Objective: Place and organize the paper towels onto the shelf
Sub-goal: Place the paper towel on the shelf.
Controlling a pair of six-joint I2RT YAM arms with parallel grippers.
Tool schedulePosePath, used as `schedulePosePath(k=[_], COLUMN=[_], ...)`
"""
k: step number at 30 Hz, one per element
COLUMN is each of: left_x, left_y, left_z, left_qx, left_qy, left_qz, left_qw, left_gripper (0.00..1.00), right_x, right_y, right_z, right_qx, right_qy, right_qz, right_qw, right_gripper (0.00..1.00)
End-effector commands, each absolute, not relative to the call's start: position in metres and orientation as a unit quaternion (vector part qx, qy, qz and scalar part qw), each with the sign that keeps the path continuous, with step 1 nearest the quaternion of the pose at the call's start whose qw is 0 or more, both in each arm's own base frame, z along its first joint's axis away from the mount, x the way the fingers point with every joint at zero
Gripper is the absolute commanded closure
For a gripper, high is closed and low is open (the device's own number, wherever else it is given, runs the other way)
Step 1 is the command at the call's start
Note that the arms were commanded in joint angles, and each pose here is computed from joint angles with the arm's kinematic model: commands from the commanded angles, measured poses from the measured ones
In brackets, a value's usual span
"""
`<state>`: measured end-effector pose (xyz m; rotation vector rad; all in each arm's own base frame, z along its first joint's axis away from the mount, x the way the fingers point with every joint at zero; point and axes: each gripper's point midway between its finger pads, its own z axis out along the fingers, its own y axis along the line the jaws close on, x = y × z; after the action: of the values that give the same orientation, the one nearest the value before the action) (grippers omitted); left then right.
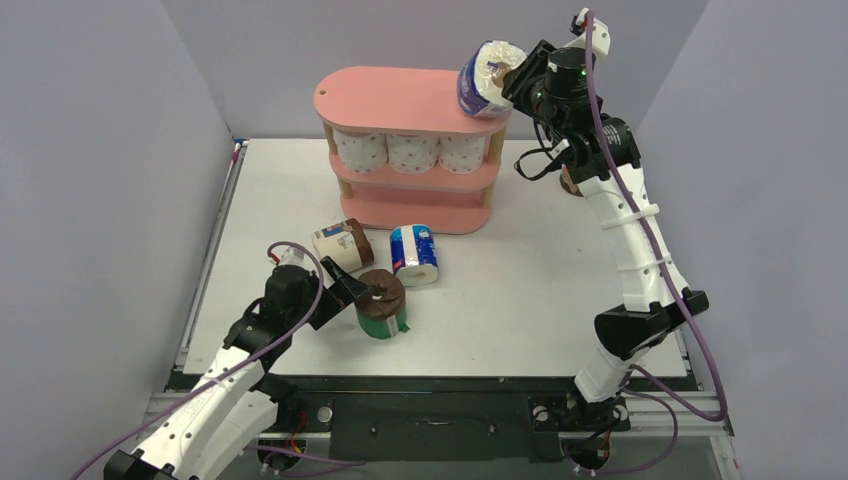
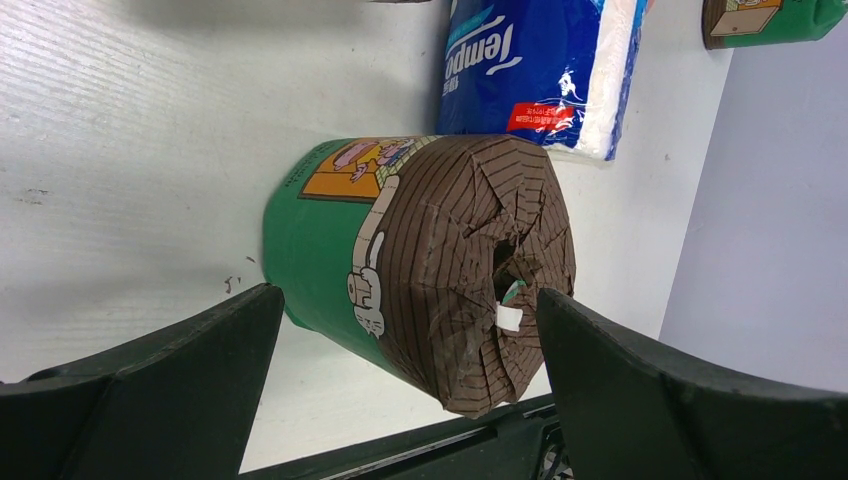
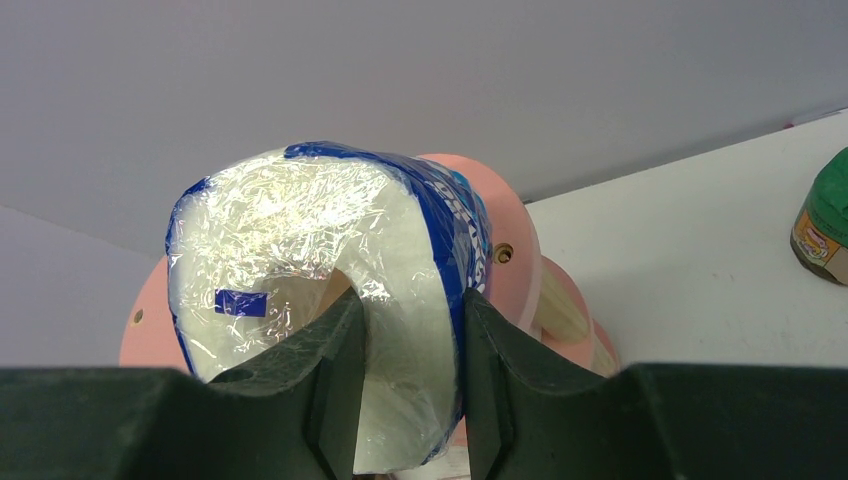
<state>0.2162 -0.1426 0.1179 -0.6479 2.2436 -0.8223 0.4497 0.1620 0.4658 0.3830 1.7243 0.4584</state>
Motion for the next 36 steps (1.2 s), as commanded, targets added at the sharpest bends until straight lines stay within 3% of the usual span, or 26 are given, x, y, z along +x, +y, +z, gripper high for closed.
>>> schedulePosePath(k=[1, 36], left_x=[0.224, 0.223], left_y=[-0.146, -0.146], left_z=[0.129, 0.122], left_qx=[-0.239, -0.240], left_qy=[0.846, 0.845], left_qz=[-0.331, -0.339], left_qw=[0.344, 0.336], left_gripper=[0.02, 0.02], right_x=[0.445, 0.453], right_y=[0.158, 0.157], right_z=[0.504, 0.488], right_qx=[0.175, 0.181], right_qy=[0.709, 0.719], right_qz=[0.229, 0.230], right_qw=[0.644, 0.630], right_gripper=[0.77, 0.51])
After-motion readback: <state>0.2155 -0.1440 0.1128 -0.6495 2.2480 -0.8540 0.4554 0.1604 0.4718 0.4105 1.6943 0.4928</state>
